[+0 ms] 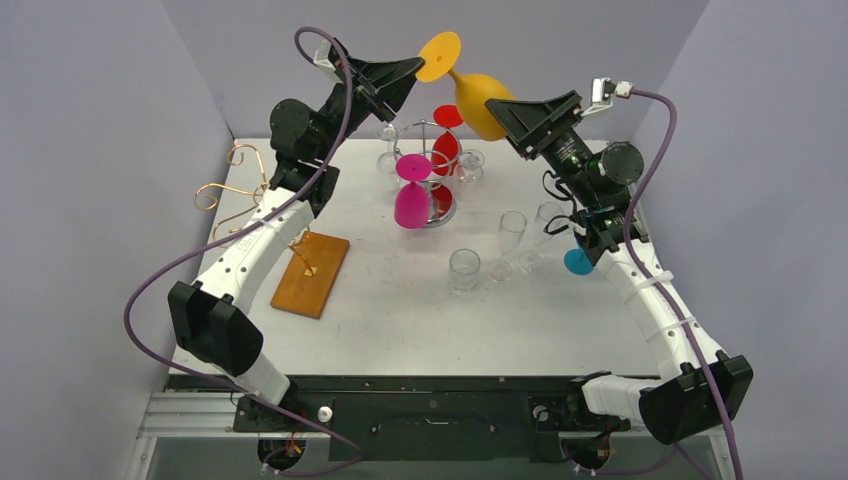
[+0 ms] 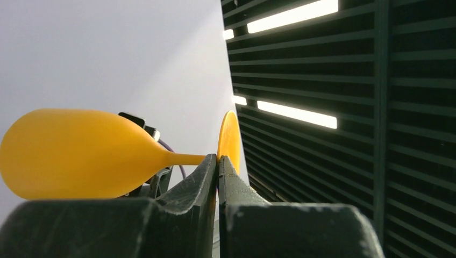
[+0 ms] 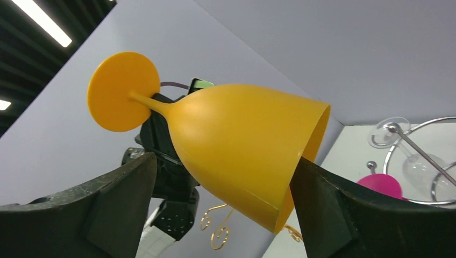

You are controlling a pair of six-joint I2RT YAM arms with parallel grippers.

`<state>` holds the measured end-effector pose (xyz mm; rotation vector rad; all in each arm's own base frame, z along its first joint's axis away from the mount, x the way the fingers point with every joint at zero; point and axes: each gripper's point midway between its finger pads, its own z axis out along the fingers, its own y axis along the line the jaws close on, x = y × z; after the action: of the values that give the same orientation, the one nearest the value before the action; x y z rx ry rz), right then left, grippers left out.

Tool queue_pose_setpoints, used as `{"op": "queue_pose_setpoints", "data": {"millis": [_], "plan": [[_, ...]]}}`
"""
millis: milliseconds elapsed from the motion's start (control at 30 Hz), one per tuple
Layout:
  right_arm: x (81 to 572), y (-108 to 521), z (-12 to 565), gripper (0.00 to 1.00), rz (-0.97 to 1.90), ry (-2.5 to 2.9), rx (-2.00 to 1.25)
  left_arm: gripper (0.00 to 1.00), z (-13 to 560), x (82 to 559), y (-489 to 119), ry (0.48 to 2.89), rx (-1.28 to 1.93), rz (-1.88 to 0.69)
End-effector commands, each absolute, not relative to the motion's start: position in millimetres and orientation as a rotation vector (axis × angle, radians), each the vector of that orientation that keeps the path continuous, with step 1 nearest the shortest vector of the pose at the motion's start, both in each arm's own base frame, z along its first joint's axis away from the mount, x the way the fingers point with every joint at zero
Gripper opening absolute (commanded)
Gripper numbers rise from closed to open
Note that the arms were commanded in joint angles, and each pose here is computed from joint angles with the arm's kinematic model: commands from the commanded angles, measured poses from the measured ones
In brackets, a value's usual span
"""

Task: Take the wine glass off the wine glass rack
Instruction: Place the wine glass at the center of the board.

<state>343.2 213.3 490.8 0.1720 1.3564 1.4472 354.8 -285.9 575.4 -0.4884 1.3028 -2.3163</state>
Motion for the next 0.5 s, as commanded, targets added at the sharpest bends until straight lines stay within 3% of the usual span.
{"op": "queue_pose_setpoints", "data": {"millis": [0,67,167,333,367,400,467], "plan": [[315,218,531,0.84,1.592,1.166,0.056,0.0,610,331,-274,1.108,-0.386,-2.458],[308,218,539,0.8,1.634,1.123,0.04,0.0,610,330,-274,1.097,-0.385,-2.482],[298,216,550,0.67,1.676,1.069,0.017,0.0,610,327,-276,1.097,-0.375,-2.503],[287,213,560,0.28,1.692,1.034,-0.002,0.0,613,320,-278,1.105,-0.346,-2.522],[286,212,562,0.23,1.692,1.032,-0.003,0.03,615,319,-279,1.107,-0.332,-2.522],[284,212,563,0.1,1.692,1.033,-0.003,0.05,615,317,-280,1.11,-0.324,-2.523],[281,211,565,0.0,1.687,1.033,-0.004,0.18,615,315,-281,1.118,-0.301,-2.519]]}}
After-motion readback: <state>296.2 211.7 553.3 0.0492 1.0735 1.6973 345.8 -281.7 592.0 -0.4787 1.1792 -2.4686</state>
